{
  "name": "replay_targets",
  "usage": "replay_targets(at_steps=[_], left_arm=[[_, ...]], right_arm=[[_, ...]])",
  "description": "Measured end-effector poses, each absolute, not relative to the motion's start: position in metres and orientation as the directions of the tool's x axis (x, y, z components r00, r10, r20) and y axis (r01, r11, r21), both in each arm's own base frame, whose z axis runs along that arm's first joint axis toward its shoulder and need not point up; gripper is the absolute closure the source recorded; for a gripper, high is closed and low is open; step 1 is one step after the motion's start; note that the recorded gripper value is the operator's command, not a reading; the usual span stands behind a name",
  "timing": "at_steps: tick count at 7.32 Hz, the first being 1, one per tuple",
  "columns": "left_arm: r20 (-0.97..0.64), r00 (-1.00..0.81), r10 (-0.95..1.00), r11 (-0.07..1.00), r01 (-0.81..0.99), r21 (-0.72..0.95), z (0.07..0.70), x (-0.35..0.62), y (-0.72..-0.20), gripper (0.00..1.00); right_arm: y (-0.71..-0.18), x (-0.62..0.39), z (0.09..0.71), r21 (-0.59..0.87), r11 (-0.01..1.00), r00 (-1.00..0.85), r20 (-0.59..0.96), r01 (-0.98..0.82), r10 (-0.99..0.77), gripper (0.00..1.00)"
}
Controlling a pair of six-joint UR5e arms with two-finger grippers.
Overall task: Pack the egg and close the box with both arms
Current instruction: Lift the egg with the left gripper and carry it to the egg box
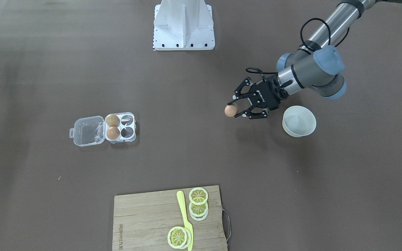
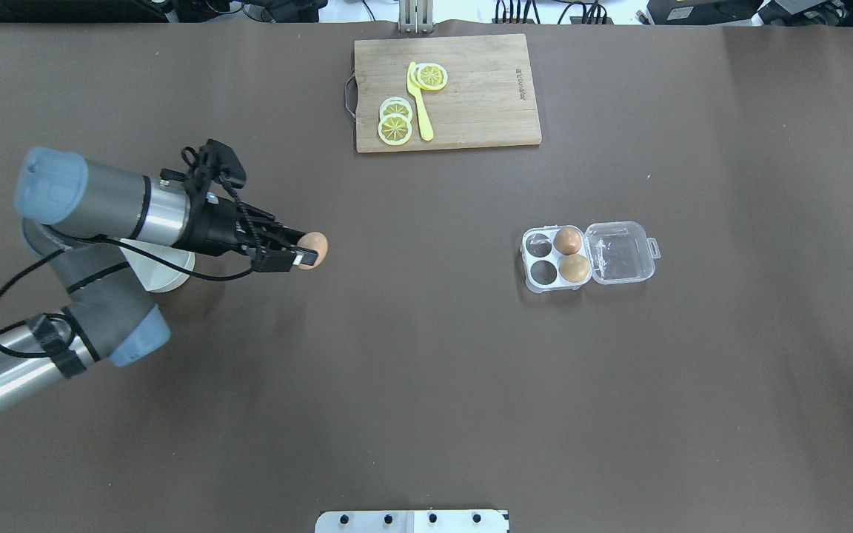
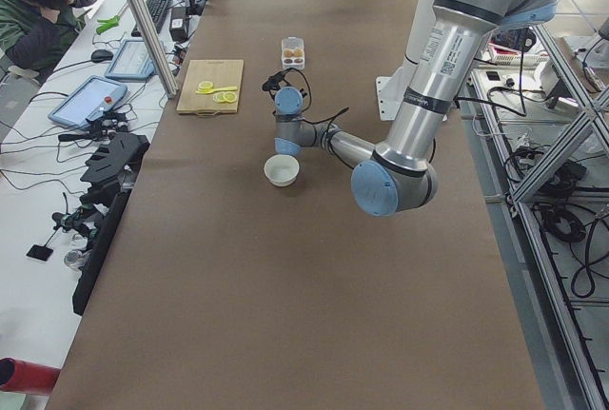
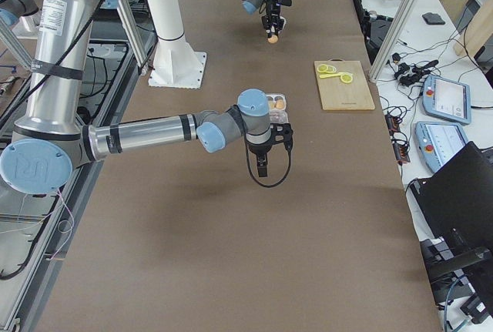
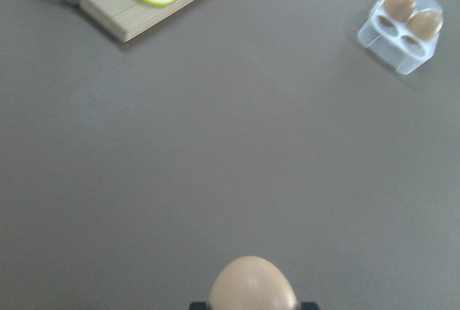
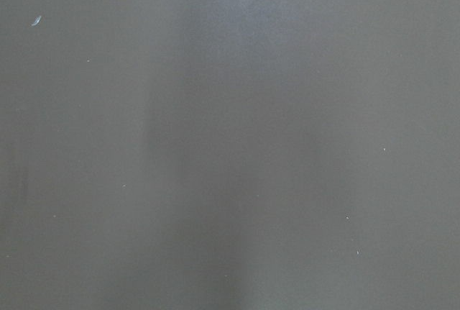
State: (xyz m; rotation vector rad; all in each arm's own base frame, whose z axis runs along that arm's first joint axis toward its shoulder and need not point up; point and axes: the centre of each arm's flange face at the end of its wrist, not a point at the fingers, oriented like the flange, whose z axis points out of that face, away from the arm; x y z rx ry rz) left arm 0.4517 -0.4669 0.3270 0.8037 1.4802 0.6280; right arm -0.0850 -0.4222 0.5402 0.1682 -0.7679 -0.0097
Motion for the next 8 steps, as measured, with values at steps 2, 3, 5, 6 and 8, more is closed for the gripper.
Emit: replay_targets(at_steps=[2, 3, 5, 6, 8], left_arm=[[-0.570, -0.032, 0.821, 0.559, 0.245, 0.792, 0.262, 0.506, -0.439, 1.00], [-0.549, -0.046, 0.835, 0.533, 0.318, 0.784, 0.244, 0.530, -0.422, 1.00], [-0.495, -0.036, 0.868, 0.458, 0.445, 0.769, 0.223, 0.580, -0.397, 1.00], [-0.472, -0.003, 0.882, 0.415, 0.482, 0.772, 0.213, 0.595, -0.392, 1.00], [-0.443, 0.084, 0.893, 0.341, 0.516, 0.786, 0.189, 0.628, -0.393, 1.00]], right_arm=[[-0.422, -0.085, 0.540, 0.155, 0.987, 0.720, 0.691, -0.053, -0.069, 0.00], [-0.422, -0.085, 0.540, 0.154, 0.987, 0.719, 0.692, -0.053, -0.070, 0.00], [-0.422, -0.085, 0.540, 0.152, 0.987, 0.717, 0.693, -0.052, -0.069, 0.00], [-0.422, -0.086, 0.540, 0.151, 0.987, 0.717, 0.694, -0.051, -0.069, 0.00], [-0.425, -0.087, 0.539, 0.150, 0.987, 0.716, 0.695, -0.051, -0.068, 0.00]])
